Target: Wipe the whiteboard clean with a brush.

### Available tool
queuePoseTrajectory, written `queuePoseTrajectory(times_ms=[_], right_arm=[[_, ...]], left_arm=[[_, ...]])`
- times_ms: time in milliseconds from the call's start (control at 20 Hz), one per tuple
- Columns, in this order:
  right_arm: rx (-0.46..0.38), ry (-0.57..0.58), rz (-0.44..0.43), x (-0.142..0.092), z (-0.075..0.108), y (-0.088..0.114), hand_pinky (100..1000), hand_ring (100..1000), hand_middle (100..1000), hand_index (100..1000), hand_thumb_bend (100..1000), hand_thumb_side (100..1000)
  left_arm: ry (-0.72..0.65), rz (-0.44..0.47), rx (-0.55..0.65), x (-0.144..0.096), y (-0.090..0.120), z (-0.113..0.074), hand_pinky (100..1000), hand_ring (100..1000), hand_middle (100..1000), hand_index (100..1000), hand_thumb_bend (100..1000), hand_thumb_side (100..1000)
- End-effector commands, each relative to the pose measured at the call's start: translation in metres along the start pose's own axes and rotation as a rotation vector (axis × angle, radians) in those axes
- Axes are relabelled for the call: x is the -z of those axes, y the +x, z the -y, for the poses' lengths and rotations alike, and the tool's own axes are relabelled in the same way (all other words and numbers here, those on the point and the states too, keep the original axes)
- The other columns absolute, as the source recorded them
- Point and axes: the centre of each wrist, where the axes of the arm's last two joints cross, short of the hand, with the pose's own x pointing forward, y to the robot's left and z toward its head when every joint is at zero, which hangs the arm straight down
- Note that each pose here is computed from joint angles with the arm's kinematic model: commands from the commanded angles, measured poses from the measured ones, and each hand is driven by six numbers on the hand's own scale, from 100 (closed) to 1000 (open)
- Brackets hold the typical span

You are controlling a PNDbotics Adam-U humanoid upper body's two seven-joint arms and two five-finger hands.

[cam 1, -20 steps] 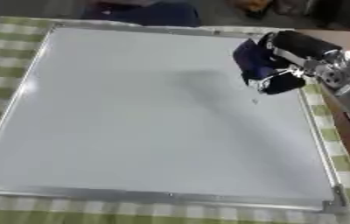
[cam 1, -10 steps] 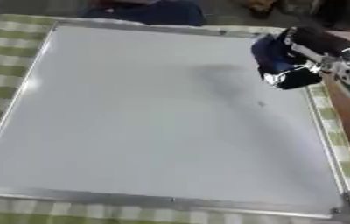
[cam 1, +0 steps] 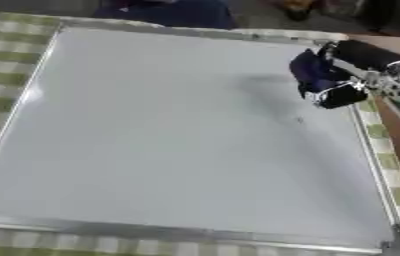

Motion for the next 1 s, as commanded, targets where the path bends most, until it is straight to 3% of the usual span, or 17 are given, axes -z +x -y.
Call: queuePoseTrajectory(times_ms=[50, 750, 950, 1000], right_arm=[[-0.049, -0.002, -0.022, -0.002, 0.009, -0.009, 654, 691, 355, 100, 127, 474], [-0.04, 0.075, -0.003, 0.003, -0.011, -0.012, 631, 515, 348, 100, 122, 474], [-0.018, 0.101, 0.023, 0.003, -0.014, -0.009, 598, 488, 345, 100, 120, 468], [-0.009, 0.109, 0.03, 0.003, -0.015, -0.009, 541, 463, 337, 100, 118, 457]], left_arm=[[-0.014, 0.038, 0.013, 0.008, 0.007, -0.001, 533, 634, 580, 537, 135, 1000], [-0.006, 0.041, 0.012, 0.008, 0.007, -0.001, 534, 633, 581, 536, 133, 1000], [-0.006, 0.042, 0.011, 0.008, 0.007, -0.001, 533, 633, 581, 535, 132, 1000], [-0.006, 0.041, 0.01, 0.008, 0.007, -0.001, 533, 633, 581, 535, 130, 1000]])
